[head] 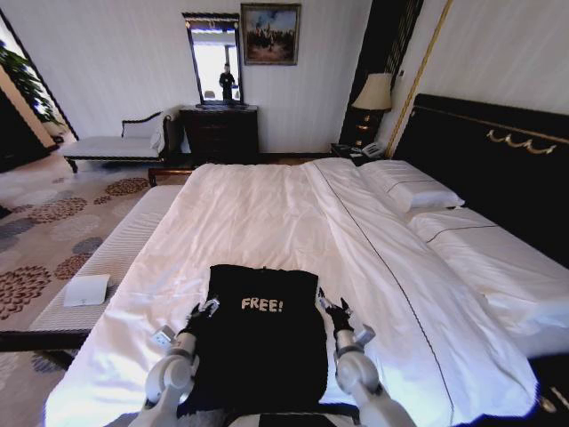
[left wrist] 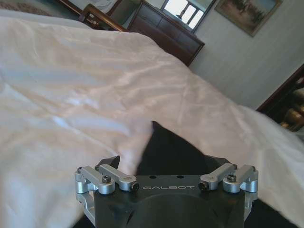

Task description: Fold the clothes on the bed.

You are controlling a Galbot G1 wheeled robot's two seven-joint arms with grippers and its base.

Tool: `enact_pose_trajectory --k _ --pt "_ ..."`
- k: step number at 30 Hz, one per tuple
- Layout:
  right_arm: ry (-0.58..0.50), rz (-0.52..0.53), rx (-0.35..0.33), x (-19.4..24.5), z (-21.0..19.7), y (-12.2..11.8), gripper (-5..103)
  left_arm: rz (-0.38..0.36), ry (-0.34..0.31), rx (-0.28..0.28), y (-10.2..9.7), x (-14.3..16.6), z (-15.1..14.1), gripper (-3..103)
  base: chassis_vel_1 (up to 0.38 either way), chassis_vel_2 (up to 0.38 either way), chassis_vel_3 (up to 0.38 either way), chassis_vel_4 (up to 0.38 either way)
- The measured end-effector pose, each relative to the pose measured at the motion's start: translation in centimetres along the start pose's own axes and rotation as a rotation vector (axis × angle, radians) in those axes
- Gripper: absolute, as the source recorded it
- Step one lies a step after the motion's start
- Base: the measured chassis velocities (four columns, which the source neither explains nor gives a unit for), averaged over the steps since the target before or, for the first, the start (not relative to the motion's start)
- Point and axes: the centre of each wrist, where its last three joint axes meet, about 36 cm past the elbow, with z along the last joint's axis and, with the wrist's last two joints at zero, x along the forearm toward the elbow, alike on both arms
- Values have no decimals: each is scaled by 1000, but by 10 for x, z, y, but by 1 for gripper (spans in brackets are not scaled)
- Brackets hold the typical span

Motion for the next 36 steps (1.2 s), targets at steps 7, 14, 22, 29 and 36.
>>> enact_pose_trajectory --k 7,14,22,29,36 --pt "97 -171 38 -46 -34 -50 100 -63 -36 11 16 4 -18 100 0 0 0 0" --pt "122 -257 47 -94 -26 -78 100 -36 -85 4 14 15 -48 100 0 0 0 0" --pt "139 -225 4 -123 1 -81 100 -48 -93 9 11 15 -59 100 0 0 0 0" --pt "123 -192 -63 -134 26 -63 100 -60 -97 9 16 8 -67 100 0 0 0 0" --pt "93 -150 -74 -135 33 -60 74 -57 -83 21 13 -2 -62 100 0 0 0 0"
